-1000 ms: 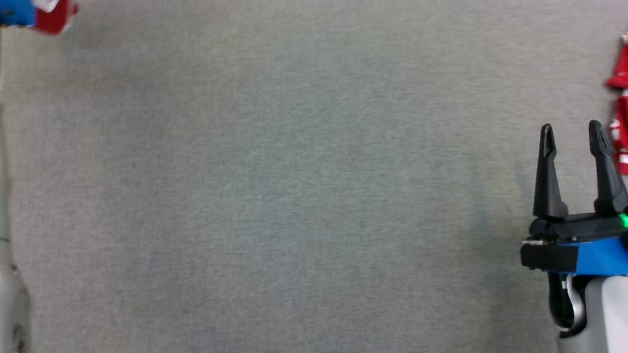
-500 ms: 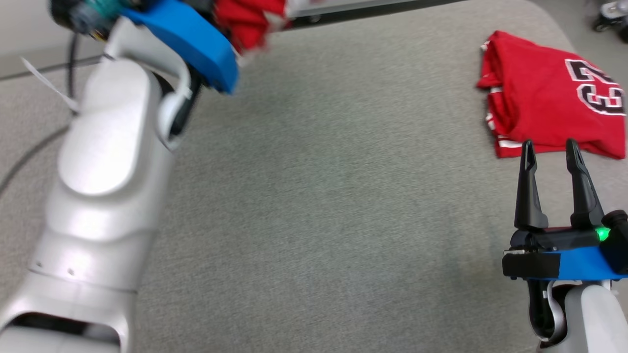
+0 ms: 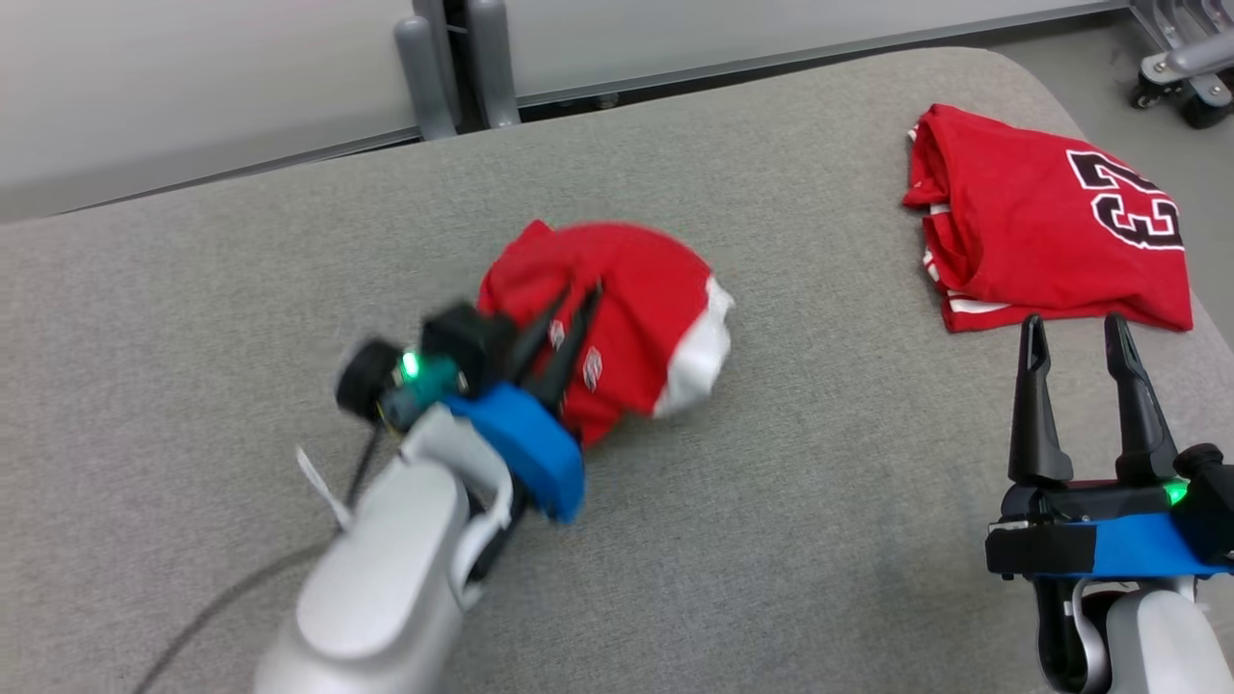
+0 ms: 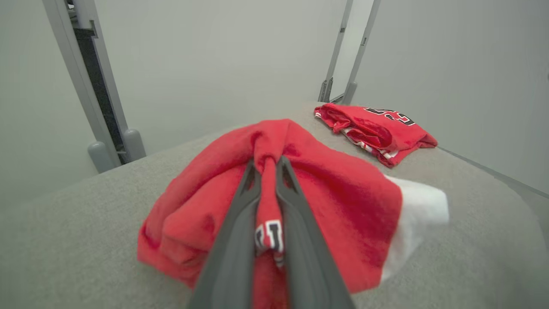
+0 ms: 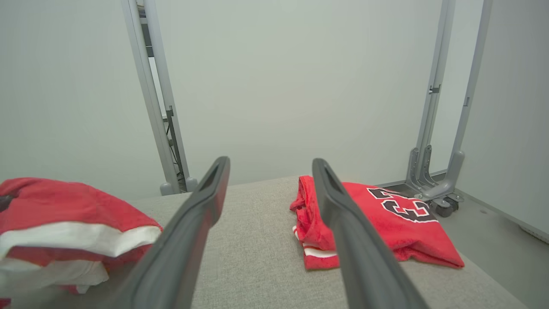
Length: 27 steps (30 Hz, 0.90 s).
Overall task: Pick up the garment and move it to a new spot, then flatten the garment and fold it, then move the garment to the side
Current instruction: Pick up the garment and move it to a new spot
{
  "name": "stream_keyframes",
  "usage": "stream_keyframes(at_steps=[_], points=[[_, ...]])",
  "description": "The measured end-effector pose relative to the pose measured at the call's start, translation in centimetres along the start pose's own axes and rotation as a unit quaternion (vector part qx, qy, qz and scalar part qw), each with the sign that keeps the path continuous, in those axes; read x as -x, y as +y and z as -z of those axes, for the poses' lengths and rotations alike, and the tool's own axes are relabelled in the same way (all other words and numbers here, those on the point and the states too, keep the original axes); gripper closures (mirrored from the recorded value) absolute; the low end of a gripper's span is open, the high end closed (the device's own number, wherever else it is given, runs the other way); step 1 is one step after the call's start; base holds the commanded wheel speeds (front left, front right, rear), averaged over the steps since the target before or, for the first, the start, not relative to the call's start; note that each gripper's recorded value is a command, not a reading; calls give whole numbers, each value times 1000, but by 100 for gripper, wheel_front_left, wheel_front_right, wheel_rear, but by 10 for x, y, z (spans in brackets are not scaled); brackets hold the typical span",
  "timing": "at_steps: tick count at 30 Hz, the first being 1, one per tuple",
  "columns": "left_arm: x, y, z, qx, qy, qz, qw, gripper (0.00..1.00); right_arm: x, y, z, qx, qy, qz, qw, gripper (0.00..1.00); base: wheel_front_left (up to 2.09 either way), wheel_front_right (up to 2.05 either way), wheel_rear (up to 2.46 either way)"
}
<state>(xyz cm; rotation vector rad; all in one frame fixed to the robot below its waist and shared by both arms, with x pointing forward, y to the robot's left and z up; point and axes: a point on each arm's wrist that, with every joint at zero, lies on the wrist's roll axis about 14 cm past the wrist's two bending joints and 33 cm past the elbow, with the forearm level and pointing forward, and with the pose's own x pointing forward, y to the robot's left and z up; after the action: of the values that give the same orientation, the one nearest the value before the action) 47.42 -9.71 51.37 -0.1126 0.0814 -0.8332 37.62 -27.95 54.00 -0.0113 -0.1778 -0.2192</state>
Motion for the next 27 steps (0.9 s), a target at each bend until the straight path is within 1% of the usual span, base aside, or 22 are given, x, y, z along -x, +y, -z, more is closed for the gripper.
stream_keyframes(at_steps=[6,11,12,13,17,20,23,27], points=[[44,-25,64,36,70,0,997,100,-2,10,4,-8,5,-13,1000,0,0,0,0],[69,-37,87,50,97,-5,994,100,0,18,8,-10,11,-24,1000,0,0,0,0],[73,-36,89,46,98,-9,994,60,0,19,8,-11,10,-26,1000,0,0,0,0],[76,-34,88,43,94,-15,995,0,0,21,8,-12,9,-28,1000,0,0,0,0],[79,-27,71,32,56,-34,997,0,3,24,10,-13,14,-33,999,0,0,0,0],[82,-14,55,20,23,-58,998,0,6,27,12,-16,18,-37,999,0,0,0,0],[88,5,36,10,-11,-94,995,0,8,31,11,-19,17,-43,999,0,0,0,0],[109,38,17,0,-42,-160,986,0,11,35,10,-23,17,-49,998,0,0,0,0]])
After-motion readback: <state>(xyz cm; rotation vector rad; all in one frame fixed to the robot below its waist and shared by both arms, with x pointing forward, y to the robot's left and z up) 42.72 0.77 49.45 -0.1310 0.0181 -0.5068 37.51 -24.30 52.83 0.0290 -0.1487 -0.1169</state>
